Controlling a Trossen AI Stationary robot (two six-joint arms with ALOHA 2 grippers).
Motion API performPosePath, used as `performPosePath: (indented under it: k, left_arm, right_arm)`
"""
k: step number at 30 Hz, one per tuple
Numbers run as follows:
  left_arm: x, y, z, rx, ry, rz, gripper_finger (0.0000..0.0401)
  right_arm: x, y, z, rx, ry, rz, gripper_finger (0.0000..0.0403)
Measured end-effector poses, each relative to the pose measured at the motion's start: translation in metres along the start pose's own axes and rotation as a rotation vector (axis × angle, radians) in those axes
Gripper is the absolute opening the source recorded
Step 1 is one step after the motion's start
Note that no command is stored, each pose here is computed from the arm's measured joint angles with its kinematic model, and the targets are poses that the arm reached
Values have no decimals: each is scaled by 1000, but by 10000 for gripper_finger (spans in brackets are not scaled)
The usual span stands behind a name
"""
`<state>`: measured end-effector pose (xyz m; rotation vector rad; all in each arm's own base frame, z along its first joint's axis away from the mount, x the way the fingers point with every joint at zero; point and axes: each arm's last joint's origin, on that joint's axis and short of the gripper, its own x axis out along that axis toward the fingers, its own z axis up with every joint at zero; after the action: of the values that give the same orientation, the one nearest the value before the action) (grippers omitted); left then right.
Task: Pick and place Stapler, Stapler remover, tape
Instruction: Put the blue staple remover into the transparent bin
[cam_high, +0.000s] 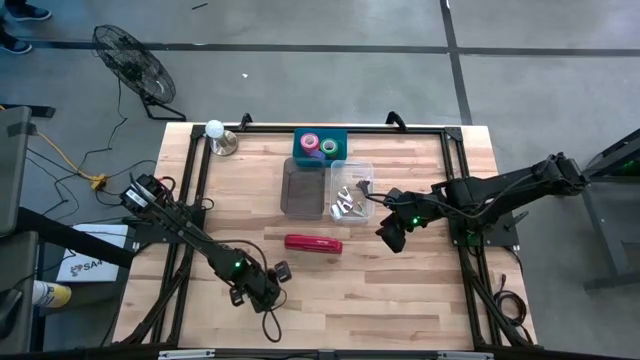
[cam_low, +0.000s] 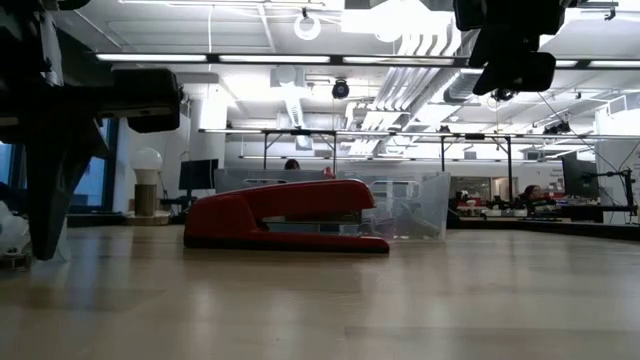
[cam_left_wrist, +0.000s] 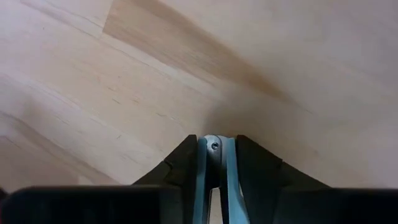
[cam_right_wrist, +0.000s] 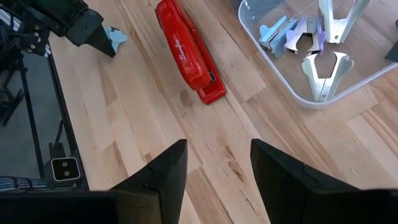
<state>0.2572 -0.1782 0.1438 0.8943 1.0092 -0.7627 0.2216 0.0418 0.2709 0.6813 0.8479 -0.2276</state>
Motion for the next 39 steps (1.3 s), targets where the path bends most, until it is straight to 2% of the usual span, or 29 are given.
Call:
performPosePath:
  k: [11, 16, 20, 31, 39]
  left_arm:
    - [-5, 2, -2, -13, 23, 56, 80]
    - [-9, 7, 2, -70, 59, 114, 80]
    - [-15, 15, 7, -125, 68, 201, 80]
    - [-47, 61, 25, -488, -15, 372, 80]
    - [-98, 109, 48, -706, -160, 622, 80]
  right_arm:
    - [0, 0, 0, 0, 0, 0, 167]
    - [0, 0, 0, -34, 1, 0, 167]
    - [0, 0, 0, -102, 4, 4, 167]
    - [0, 1, -1, -241, 44, 51, 167]
    - [0, 3, -1, -436, 40, 78, 167]
